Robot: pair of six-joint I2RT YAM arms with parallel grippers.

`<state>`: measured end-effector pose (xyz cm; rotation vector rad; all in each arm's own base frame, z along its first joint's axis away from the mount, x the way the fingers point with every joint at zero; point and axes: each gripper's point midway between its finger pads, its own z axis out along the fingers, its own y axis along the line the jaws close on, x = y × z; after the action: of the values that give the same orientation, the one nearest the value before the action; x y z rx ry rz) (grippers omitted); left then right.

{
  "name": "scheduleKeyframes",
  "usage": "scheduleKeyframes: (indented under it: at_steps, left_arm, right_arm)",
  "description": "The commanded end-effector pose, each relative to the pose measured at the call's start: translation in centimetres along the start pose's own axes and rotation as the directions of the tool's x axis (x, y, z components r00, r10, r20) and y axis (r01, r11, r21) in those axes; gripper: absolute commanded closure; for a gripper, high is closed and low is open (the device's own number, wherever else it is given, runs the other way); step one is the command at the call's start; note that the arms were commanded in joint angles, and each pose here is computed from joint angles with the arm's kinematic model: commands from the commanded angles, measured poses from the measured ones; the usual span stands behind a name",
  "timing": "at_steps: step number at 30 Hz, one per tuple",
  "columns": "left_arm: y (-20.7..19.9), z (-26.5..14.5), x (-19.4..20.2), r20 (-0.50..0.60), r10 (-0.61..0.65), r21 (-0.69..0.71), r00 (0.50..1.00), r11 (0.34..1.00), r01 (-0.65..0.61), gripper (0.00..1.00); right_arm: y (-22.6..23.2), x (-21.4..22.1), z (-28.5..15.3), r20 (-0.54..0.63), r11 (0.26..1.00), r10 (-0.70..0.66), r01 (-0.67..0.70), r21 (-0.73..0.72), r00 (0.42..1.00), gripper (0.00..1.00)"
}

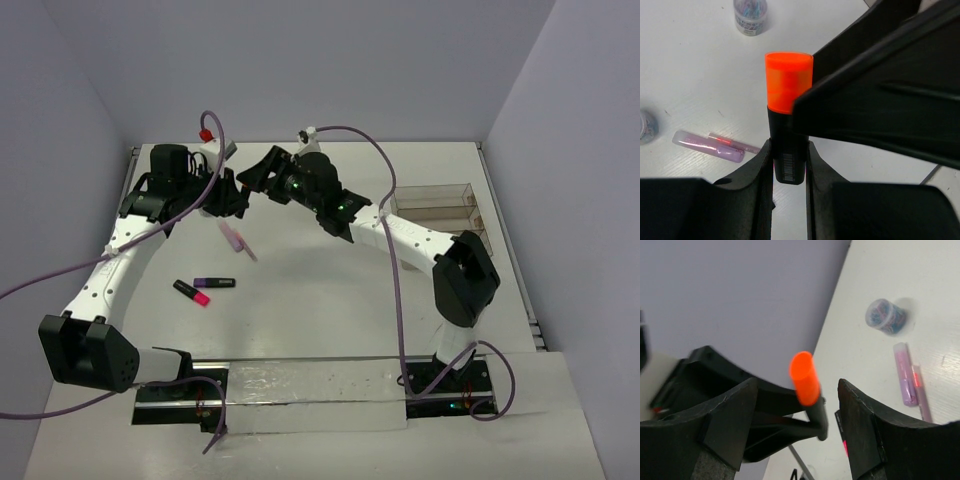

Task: Sort the stationery into containers
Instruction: Place the stationery in the storage box.

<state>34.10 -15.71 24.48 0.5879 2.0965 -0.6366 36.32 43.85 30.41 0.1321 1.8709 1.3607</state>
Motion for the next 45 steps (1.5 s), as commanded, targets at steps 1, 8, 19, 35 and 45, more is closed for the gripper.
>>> scheduleKeyframes:
  at_steps: [1,8,19,35,45]
  left_arm:
    - [-1.0,-0.5,-3.4,0.1,0.037,0.035,0.994,0.999,-0.04,1.0]
    - [-0.5,-0.2,-4.0,0.105,0.045,0.009,0.994,0.999,-0.046,1.0]
    - [0.7,0.1,-1.7,-0.011,0.068,-0.026,0.998,0.997,-0.068,0.01]
    - [6.0,-1.1,7.3,-0.226,0.108,-0.26,0.968,0.951,-0.167,0.01]
    - [7.2,-1.9,8.8,-0.258,0.119,-0.296,0.959,0.935,-0.196,0.01]
  right_arm:
    - [1.1,-0.2,1.4,0.009,1.0,0.002,-0.002,-0.028,1.0,0.28]
    - [1.2,1.1,2.5,-0.045,0.998,0.026,-0.029,-0.06,0.999,0.58]
    - [-3.0,-5.1,-3.3,0.044,0.997,0.067,-0.065,-0.043,0.997,1.0]
    - [-29.4,-16.5,-30.6,0.649,0.778,0.036,-0.429,0.46,0.76,0.99]
    - [-35.9,-19.3,-31.8,0.671,0.673,0.087,-0.54,0.505,0.737,0.8]
